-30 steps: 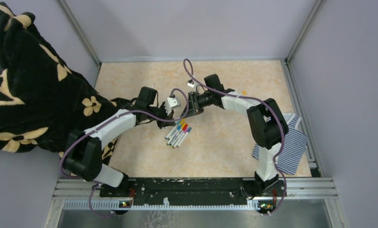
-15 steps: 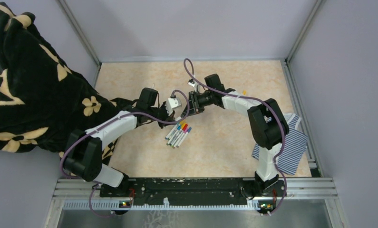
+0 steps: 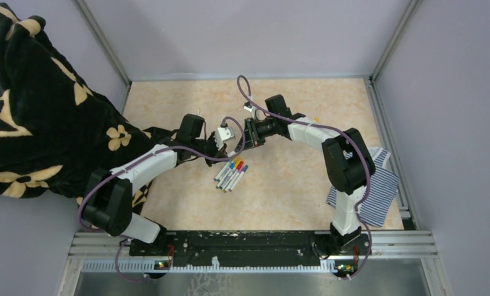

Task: Open the pen caps
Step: Open the pen cap from the pen, then place the pen at the center of the board, then place the pen cap at the center of the board.

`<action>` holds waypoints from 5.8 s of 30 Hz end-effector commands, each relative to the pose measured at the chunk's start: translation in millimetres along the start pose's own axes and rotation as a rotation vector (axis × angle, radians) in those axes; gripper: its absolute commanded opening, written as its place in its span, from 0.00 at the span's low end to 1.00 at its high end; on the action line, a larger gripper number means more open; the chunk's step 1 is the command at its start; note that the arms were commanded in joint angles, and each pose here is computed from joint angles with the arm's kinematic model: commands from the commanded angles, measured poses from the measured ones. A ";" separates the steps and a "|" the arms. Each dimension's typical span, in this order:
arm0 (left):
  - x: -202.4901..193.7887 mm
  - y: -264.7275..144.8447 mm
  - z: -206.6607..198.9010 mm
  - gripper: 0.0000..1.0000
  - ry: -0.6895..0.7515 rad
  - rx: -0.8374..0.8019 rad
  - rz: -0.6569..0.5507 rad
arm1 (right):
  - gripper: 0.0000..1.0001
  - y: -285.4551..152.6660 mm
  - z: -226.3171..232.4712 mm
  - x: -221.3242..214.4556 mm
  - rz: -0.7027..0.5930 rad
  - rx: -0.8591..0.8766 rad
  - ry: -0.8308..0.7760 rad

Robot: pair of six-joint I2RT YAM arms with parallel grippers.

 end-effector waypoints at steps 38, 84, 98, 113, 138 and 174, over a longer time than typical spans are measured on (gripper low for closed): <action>-29.8 -6.0 16.1 0.00 -0.107 0.104 0.125 | 0.00 -69.7 31.9 54.0 -0.163 0.006 -0.169; -44.2 -34.1 81.6 0.00 -0.317 0.371 0.137 | 0.00 -101.5 29.1 68.0 -0.181 -0.165 -0.243; -82.7 -48.7 100.6 0.00 -0.532 0.485 0.208 | 0.00 -102.3 27.8 68.0 -0.191 -0.185 -0.247; -111.4 -48.8 113.2 0.00 -0.635 0.589 0.293 | 0.00 -104.3 31.3 69.2 -0.199 -0.185 -0.267; -124.4 -44.2 116.8 0.29 -0.676 0.600 0.343 | 0.00 -107.4 31.7 71.5 -0.204 -0.212 -0.288; -95.4 -53.8 113.9 0.90 -0.611 0.567 0.218 | 0.00 -192.5 -36.0 -9.2 -0.180 -0.998 -0.521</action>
Point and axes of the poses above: each gripper's point midway between its finger pads, its own y axis out along the fingers, its own z axis along the line the jaws close on, x = y × z, the point moved 5 cm from there along -y, back along the fingers, and after that the axes turned 10 degrees about -y, right-handed, at the moved point
